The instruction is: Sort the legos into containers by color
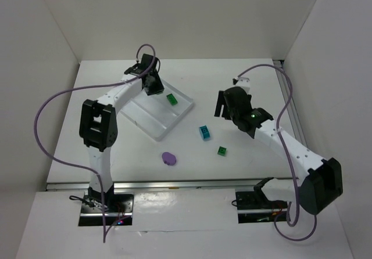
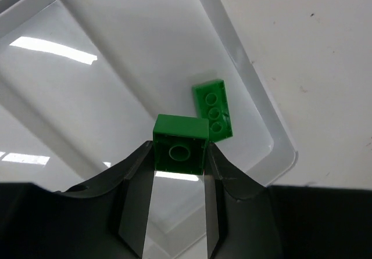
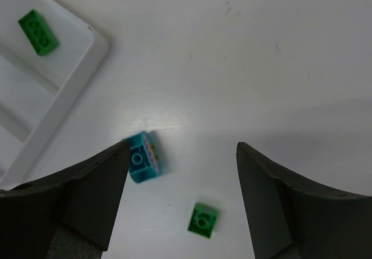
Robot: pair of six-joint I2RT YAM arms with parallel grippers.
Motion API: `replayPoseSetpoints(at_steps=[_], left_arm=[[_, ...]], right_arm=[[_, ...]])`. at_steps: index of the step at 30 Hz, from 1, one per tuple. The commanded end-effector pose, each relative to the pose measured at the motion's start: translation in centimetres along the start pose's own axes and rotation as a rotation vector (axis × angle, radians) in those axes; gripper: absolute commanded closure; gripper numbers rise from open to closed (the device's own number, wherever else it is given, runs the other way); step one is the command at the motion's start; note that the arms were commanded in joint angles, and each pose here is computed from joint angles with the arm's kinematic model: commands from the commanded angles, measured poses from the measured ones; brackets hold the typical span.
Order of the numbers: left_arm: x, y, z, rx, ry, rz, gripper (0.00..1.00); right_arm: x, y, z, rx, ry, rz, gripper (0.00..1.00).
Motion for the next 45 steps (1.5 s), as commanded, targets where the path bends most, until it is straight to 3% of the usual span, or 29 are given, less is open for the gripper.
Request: replayPoseSetpoints(at_steps=[1, 4, 5, 9, 16, 19, 24, 27, 31, 33, 39, 45], left_arm=[[-2.6, 0.5, -1.3, -0.019, 0.035, 0.055, 0.57], [-3.7, 2.5, -0.9, -0.019, 0.060, 0.048, 0.43], [-3.9, 2.8, -1.1, -0.022, 0.072, 0.052, 0.23], [-3.9, 3.8, -0.7, 0.001, 0.075, 0.037, 0.00], [-4.2, -0.6, -0.9, -0.040, 0.086, 0.060, 0.00], [-5.3, -5.2, -1.3, -0.095, 0.122, 0.111, 0.00], [-6.5, -11.5, -1.1, -0.150, 0.184, 0.198, 0.00], [-6.2, -14.7, -1.2, -0.180, 0.190, 0.232, 0.00], [-5.5, -18.0, -1.1, -0.193, 0.190, 0.261, 0.00], [-4.7, -19.4, -0.5, -0.190, 0.196, 0.267, 0.00], [-0.3, -20.3, 2.2, -0.149, 0.244, 0.235, 0.00], [5.9, -21.0, 6.6, -0.066, 0.240, 0.172, 0.05]], right_arm=[[-0.2, -2.6, 5.1, 0.119, 0.052, -0.023, 0.20], [0.8, -3.6, 7.9, 0.175, 0.076, -0.074, 0.20], [0.8, -3.3, 9.9, 0.222, 0.092, -0.071, 0.20], [2.1, -3.7, 13.0, 0.283, 0.106, -0.106, 0.20], [3.0, -2.2, 15.9, 0.331, 0.123, -0.101, 0.20], [3.5, -1.4, 16.7, 0.345, 0.131, -0.106, 0.20], [3.7, -0.2, 18.4, 0.401, 0.147, -0.059, 0.29], [3.9, 0.2, 18.5, 0.390, 0.153, -0.065, 0.38], [3.5, 0.2, 17.8, 0.375, 0.155, -0.031, 0.64], [3.2, 0.0, 17.2, 0.366, 0.147, -0.004, 0.69], [3.6, -2.1, 6.9, 0.105, 0.144, -0.062, 0.71], [9.3, 2.8, -1.7, -0.034, 0.068, -0.156, 0.66]])
Point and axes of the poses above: each gripper's point midway between its finger pads, its own y axis out along the fingers, its own x axis along the line the jaws close on, z = x × y, the point moved 1 cm from there along -y, back along the fingers, and after that the axes turned 14 degrees about -y, right-handed, at the moved point
